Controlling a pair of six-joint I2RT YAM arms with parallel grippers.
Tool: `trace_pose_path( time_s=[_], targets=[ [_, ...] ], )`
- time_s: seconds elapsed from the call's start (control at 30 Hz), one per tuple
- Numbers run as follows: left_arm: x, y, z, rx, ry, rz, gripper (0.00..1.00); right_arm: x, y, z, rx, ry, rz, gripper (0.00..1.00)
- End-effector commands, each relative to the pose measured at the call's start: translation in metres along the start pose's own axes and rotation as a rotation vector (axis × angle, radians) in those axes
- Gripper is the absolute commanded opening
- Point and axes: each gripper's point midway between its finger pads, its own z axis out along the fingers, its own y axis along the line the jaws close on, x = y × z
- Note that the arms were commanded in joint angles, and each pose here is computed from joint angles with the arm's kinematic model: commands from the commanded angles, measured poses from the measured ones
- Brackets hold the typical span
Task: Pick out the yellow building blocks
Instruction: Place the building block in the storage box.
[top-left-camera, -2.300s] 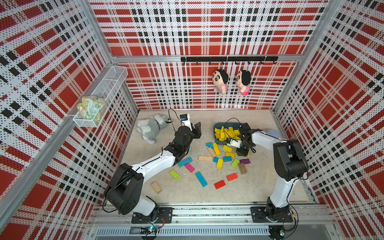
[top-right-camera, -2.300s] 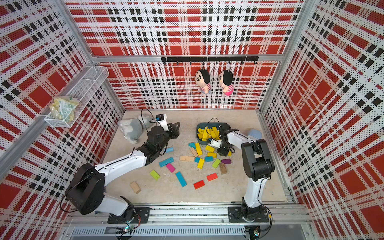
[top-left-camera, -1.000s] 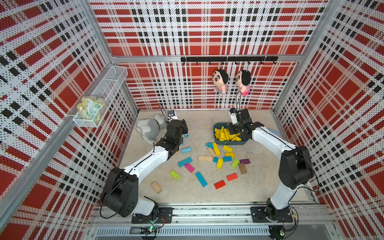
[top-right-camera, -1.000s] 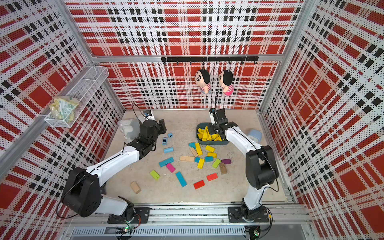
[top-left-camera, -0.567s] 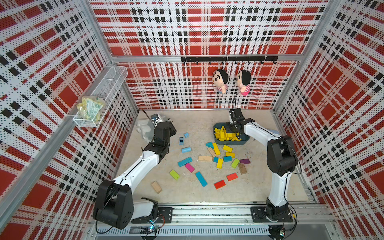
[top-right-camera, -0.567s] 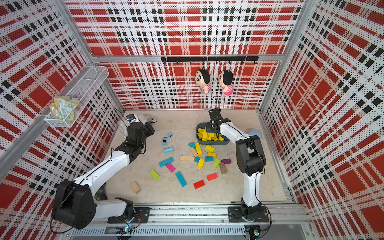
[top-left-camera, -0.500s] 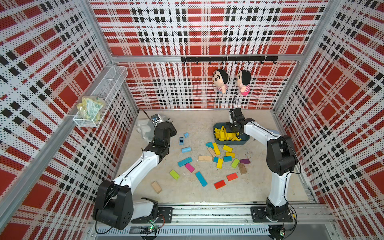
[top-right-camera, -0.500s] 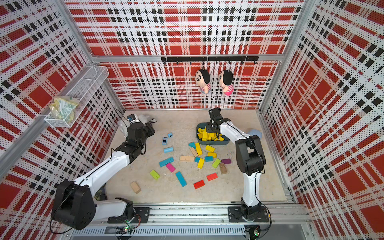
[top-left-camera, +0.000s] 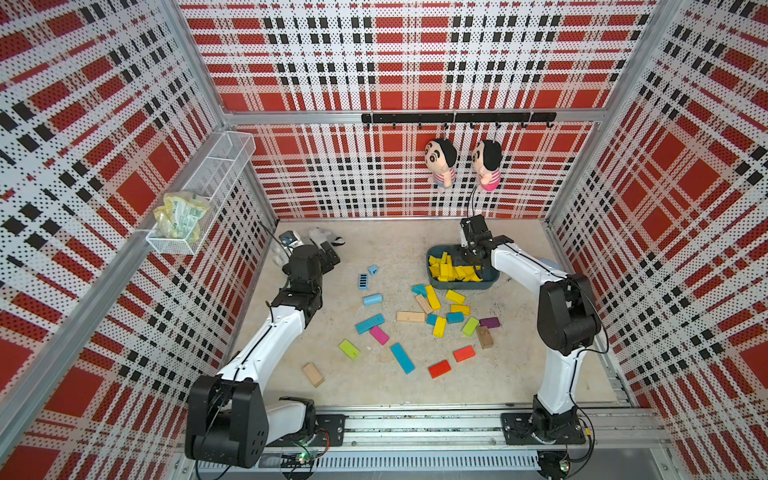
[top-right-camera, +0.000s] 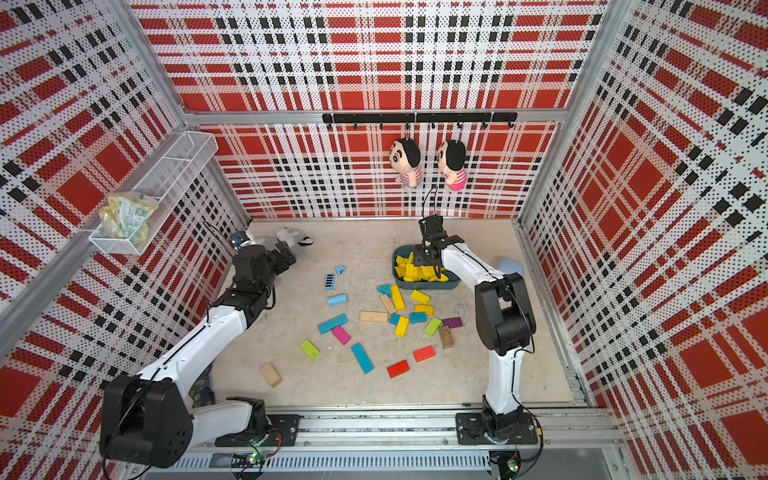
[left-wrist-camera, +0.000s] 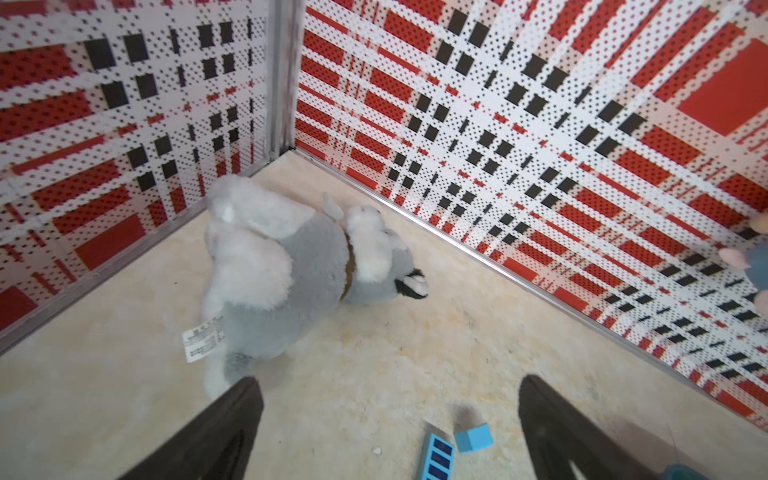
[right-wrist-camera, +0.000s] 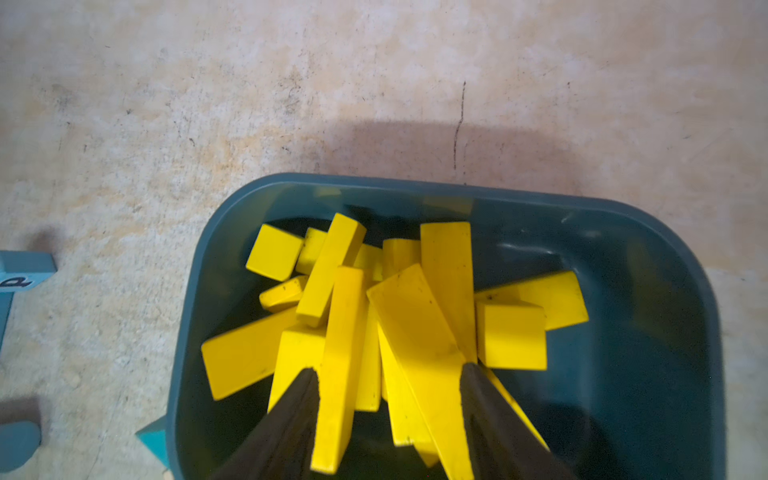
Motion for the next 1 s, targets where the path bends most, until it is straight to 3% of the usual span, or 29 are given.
trace_pose_path(
  time_s=[0.0, 0.13, 0.23, 0.33, 0.43, 0.63, 0.8, 0.97],
  targets=[
    [-0.024, 0.013, -0.003, 0.007, -0.030, -0.040, 0.98, 0.009, 0.021, -0.041, -0.041, -0.022, -0.057, 0.58],
    [-0.008, 0.011, 0.000, 0.196, 0.070, -0.132, 0.98, 0.067, 0.057, -0.056, -0.074, 0.073, -0.115, 0.57],
    [0.018, 0.011, 0.002, 0.214, 0.156, -0.180, 0.98, 0.106, 0.078, -0.065, -0.072, 0.124, -0.124, 0.57],
    [0.044, -0.012, -0.008, 0.251, 0.211, -0.165, 0.98, 0.130, 0.078, -0.069, -0.062, 0.169, -0.027, 0.56],
    [0.083, -0.059, -0.030, 0.325, 0.290, -0.105, 1.00, 0.141, 0.068, -0.072, -0.025, 0.183, 0.083, 0.55],
    [0.190, -0.145, -0.097, 0.463, 0.512, 0.061, 0.96, 0.149, 0.033, -0.078, 0.041, 0.194, 0.211, 0.54],
    [0.261, -0.181, -0.140, 0.491, 0.663, 0.201, 0.91, 0.159, -0.013, -0.091, 0.075, 0.181, 0.335, 0.55],
    [0.315, -0.199, -0.171, 0.480, 0.745, 0.379, 0.89, 0.155, -0.042, -0.115, 0.098, 0.112, 0.376, 0.55]
  ],
)
